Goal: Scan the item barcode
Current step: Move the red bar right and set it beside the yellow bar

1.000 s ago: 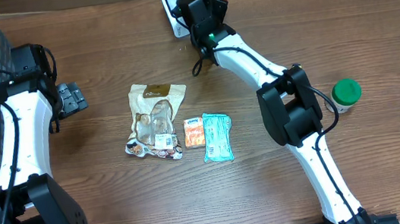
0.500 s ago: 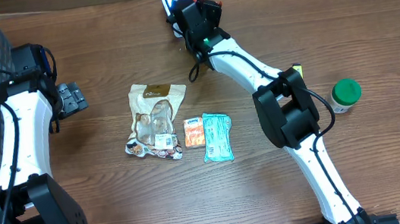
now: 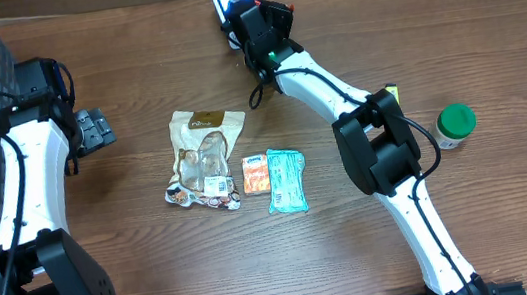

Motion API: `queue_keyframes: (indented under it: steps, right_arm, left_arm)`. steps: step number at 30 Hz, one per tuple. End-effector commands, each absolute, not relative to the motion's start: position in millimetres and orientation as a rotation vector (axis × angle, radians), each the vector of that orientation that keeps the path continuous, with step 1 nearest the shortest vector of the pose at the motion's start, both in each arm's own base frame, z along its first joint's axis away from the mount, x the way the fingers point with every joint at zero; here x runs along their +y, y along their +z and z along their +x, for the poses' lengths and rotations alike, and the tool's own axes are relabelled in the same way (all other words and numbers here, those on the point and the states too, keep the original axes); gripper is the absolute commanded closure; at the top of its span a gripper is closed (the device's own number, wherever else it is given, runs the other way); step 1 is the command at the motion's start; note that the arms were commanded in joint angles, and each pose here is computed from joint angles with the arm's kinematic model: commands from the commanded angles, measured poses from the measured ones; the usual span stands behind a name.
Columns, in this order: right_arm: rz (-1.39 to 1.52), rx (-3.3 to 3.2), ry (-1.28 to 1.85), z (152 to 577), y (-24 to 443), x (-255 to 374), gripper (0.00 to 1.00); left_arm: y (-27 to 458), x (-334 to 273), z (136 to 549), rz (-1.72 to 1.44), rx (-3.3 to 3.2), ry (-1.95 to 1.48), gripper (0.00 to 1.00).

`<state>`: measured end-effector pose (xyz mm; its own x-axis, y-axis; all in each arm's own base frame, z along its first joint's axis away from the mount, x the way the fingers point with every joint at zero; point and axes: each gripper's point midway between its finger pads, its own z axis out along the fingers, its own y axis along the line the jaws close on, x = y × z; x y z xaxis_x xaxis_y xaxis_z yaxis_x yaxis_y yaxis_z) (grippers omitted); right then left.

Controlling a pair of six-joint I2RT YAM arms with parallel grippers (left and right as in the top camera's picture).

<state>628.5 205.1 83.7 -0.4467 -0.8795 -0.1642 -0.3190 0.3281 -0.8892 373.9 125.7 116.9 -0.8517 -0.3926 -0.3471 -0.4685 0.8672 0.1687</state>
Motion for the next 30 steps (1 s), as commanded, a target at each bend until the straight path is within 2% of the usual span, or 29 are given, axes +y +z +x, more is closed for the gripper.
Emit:
queue_keyframes:
  steps: [1,7,12,15,19,23,30]
  right_arm:
    - [-0.896,1.962,-0.983,624.7,115.9,205.7,0.97]
    - [-0.728,1.987,-0.87,603.5,194.2,196.5,0.97]
    - [-0.588,2.15,-0.731,556.9,229.8,171.9,0.96]
    - [-0.543,2.337,-0.569,521.6,217.2,161.2,0.96]
    - [-0.506,2.691,-0.386,463.1,176.6,138.4,0.96]
    - [-0.357,2.986,-0.147,418.4,145.7,124.9,0.96]
    - [-0.091,3.197,-0.067,390.7,102.2,84.7,0.96]
  left_arm:
    - [128.3,125.8,378.3,-0.634,2.706,0.367,0.0]
    - [128.3,125.8,378.3,-0.634,2.706,0.367,0.0]
    - [128.3,125.8,378.3,-0.634,2.706,0.367,0.0]
    - [128.3,125.8,378.3,-0.634,2.706,0.367,0.0]
    - [128.3,125.8,378.3,-0.634,2.706,0.367,0.0]
    - [128.3,125.8,378.3,-0.634,2.706,0.367,0.0]
    - [128.3,125.8,378.3,-0.634,2.706,0.367,0.0]
